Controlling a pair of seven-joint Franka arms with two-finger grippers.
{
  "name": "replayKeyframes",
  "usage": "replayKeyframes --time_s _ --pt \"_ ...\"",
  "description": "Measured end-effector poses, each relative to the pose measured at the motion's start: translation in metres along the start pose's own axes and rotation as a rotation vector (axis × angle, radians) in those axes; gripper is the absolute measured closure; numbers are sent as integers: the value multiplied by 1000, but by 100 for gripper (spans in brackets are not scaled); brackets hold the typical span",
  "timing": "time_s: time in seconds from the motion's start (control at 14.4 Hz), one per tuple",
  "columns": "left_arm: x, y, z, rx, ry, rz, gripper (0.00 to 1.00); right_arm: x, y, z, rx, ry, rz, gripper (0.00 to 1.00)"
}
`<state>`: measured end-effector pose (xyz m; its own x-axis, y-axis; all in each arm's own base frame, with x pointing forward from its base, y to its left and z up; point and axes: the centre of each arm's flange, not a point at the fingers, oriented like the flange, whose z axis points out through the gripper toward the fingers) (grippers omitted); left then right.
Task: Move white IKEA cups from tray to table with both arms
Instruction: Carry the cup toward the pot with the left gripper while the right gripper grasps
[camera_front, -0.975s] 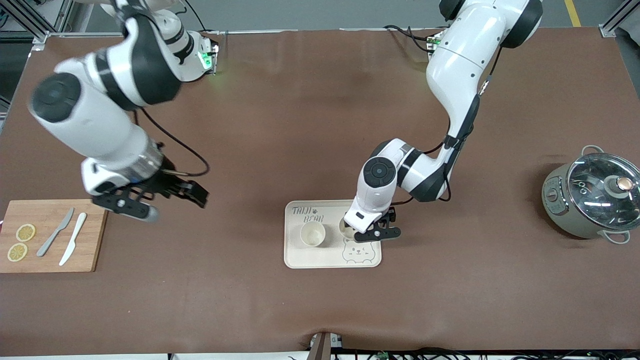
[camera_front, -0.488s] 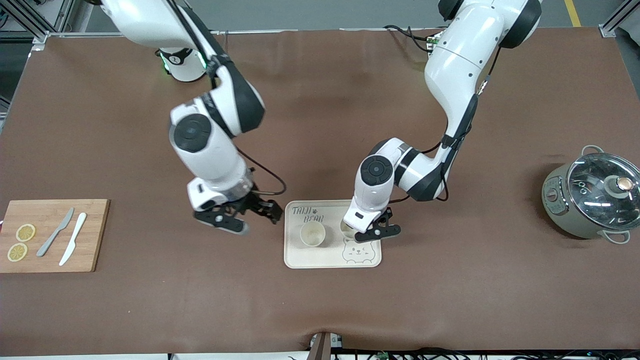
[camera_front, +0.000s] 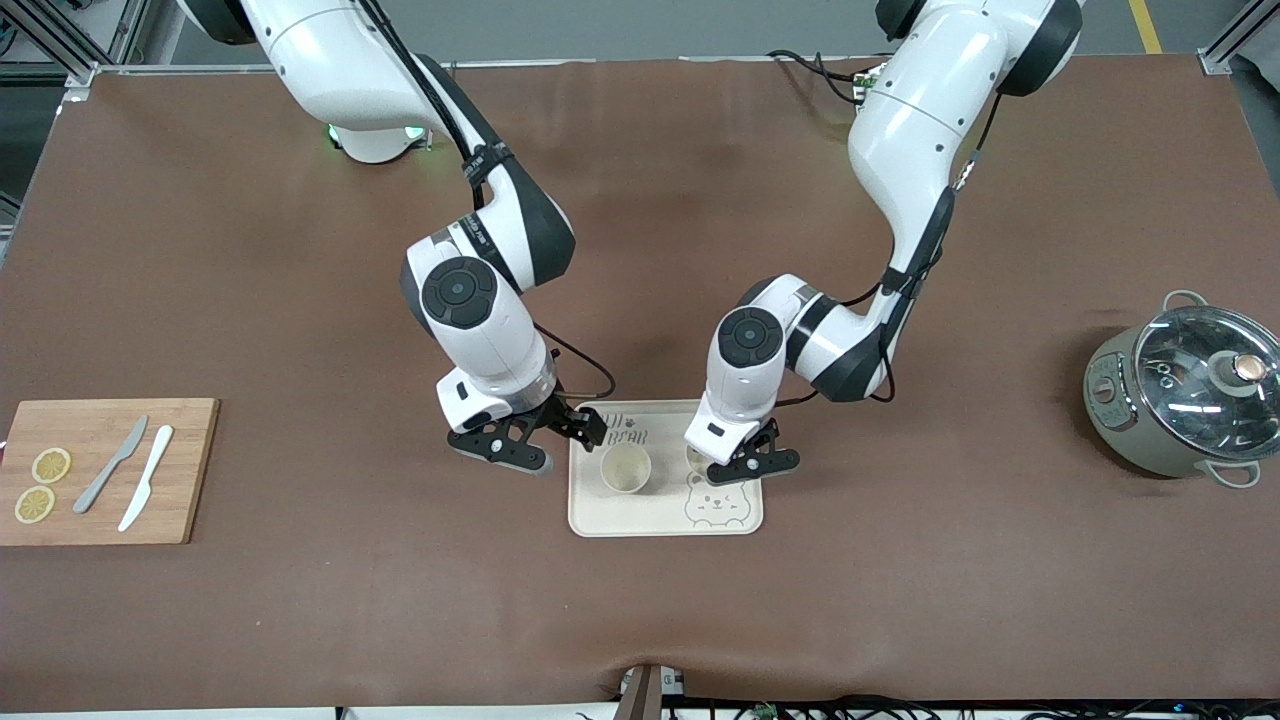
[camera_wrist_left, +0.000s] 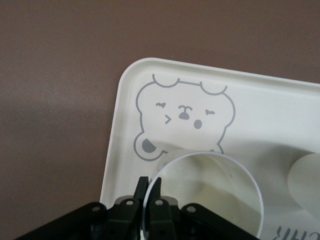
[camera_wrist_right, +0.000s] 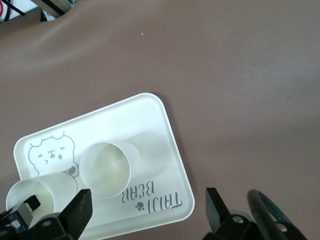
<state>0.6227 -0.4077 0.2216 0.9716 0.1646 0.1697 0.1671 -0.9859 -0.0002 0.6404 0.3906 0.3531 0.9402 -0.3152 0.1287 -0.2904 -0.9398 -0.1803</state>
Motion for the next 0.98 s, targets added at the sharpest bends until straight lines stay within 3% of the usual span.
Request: replayKeyframes --time_s 0.35,0.7,0.98 --pt "19 -17 -22 31 -7 -28 96 1 -3 31 39 41 -3 0" --pt "67 -89 -109 41 -148 -16 96 -3 -2 56 37 42 -7 0" --pt "87 -171 -130 29 -204 1 96 -9 -6 68 43 45 -17 0"
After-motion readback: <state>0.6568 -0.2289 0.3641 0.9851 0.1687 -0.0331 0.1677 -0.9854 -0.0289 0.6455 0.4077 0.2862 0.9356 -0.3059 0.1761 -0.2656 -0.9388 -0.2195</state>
